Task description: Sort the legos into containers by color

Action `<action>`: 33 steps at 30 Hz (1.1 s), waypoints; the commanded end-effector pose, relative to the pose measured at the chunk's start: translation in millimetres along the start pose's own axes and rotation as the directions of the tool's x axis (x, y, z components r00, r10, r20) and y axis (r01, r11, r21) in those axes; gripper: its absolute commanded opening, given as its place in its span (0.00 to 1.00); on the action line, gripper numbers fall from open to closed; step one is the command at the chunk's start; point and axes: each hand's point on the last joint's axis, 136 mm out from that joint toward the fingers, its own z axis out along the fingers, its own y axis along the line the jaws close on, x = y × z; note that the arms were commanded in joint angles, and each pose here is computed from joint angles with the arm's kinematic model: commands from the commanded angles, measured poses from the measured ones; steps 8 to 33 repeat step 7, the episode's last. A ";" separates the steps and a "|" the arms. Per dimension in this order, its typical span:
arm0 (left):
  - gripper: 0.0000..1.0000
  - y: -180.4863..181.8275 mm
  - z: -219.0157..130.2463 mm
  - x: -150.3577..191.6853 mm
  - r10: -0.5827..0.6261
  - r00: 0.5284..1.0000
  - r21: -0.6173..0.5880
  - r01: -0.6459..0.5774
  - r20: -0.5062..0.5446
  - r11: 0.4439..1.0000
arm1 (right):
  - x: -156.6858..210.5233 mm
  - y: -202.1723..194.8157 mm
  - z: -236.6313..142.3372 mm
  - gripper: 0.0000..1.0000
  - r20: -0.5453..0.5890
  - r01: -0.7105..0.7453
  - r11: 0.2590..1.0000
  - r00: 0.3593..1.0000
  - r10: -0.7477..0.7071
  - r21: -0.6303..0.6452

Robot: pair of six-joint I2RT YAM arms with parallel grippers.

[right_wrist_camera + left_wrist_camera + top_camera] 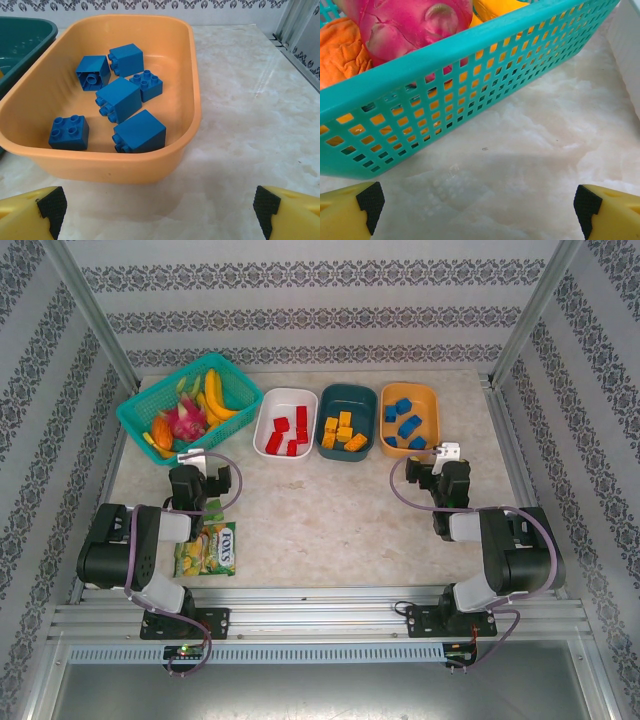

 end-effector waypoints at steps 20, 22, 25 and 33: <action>1.00 -1.3 2.6 -13.8 0.015 0.999 0.013 -0.016 0.042 1.000 | -13.9 11.3 0.4 0.98 0.044 0.028 0.998 0.999 -0.026 -0.057; 1.00 -1.3 2.6 -13.8 0.015 0.999 0.013 -0.016 0.042 1.000 | -13.9 11.3 0.4 0.98 0.044 0.028 0.998 0.999 -0.026 -0.057; 1.00 -1.3 2.6 -13.8 0.015 0.999 0.013 -0.016 0.042 1.000 | -13.9 11.3 0.4 0.98 0.044 0.028 0.998 0.999 -0.026 -0.057; 1.00 -1.3 2.6 -13.8 0.015 0.999 0.013 -0.016 0.042 1.000 | -13.9 11.3 0.4 0.98 0.044 0.028 0.998 0.999 -0.026 -0.057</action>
